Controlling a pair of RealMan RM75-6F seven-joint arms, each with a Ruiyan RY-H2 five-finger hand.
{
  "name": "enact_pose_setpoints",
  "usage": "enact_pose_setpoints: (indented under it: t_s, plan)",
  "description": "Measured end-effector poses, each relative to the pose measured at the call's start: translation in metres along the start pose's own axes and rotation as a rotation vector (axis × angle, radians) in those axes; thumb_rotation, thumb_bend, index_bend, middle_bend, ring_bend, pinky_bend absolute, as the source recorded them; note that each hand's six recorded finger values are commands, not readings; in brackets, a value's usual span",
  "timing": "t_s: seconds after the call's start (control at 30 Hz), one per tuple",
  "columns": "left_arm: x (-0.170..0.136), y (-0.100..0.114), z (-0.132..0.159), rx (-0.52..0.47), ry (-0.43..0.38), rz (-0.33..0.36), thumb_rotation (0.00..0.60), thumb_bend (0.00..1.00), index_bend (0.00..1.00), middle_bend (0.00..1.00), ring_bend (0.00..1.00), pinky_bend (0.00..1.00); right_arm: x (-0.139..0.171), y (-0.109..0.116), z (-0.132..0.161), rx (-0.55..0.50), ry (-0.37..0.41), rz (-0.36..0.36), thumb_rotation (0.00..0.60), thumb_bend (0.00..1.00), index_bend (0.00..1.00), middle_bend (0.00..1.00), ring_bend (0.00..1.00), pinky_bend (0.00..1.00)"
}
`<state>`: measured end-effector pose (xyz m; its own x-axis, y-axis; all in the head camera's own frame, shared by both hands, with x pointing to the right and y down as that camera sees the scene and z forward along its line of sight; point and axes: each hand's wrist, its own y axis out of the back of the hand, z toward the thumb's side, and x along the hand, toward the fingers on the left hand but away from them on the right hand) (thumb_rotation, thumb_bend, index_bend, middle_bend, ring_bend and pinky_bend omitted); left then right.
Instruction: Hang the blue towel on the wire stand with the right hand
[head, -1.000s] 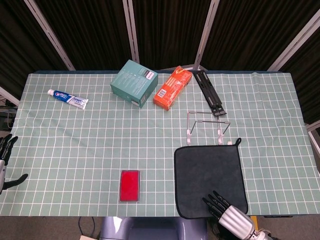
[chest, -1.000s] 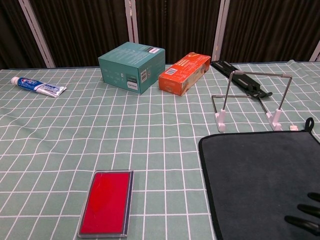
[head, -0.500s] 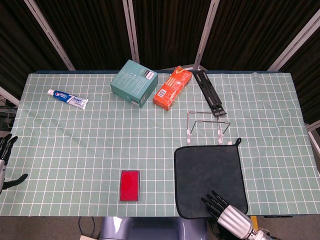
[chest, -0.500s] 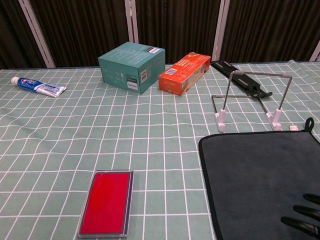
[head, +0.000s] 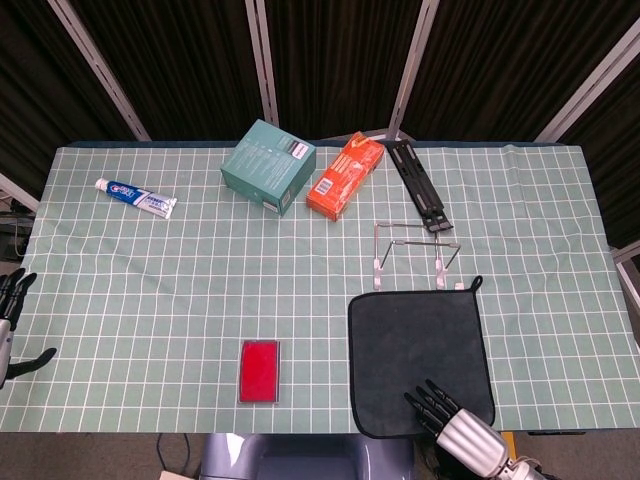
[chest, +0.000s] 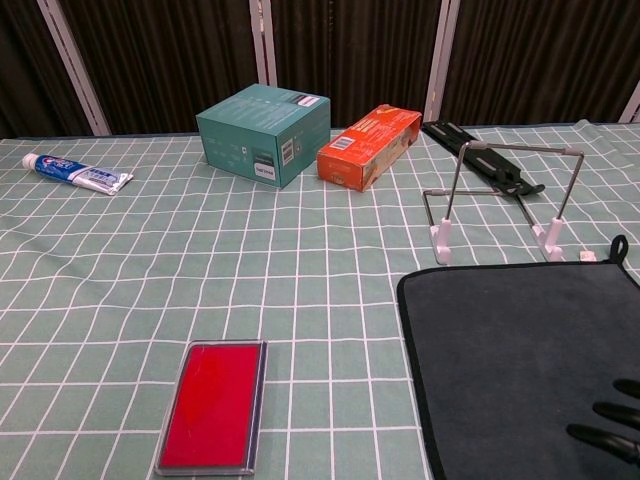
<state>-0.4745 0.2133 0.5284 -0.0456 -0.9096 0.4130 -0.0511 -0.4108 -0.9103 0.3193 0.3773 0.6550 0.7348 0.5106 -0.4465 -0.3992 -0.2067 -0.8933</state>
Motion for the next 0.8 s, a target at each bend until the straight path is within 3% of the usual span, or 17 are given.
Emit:
enact_pose_setpoints:
  t_s: [0.4,0.8]
  plan:
    - [0.0,0.0,0.001,-0.001,-0.003,0.0,0.6,0.0,0.0,0.0,0.0,0.0,-0.001,0.008,-0.009,-0.036,-0.046,-0.031,0.6,0.32,0.27,0.0,0.0,0.0]
    - [0.0,0.0,0.001,-0.002,-0.004,0.0,0.6,0.0,0.0,0.0,0.0,0.0,-0.003,0.006,-0.011,-0.072,-0.058,-0.013,0.6,0.43,0.44,0.0,0.0,0.03]
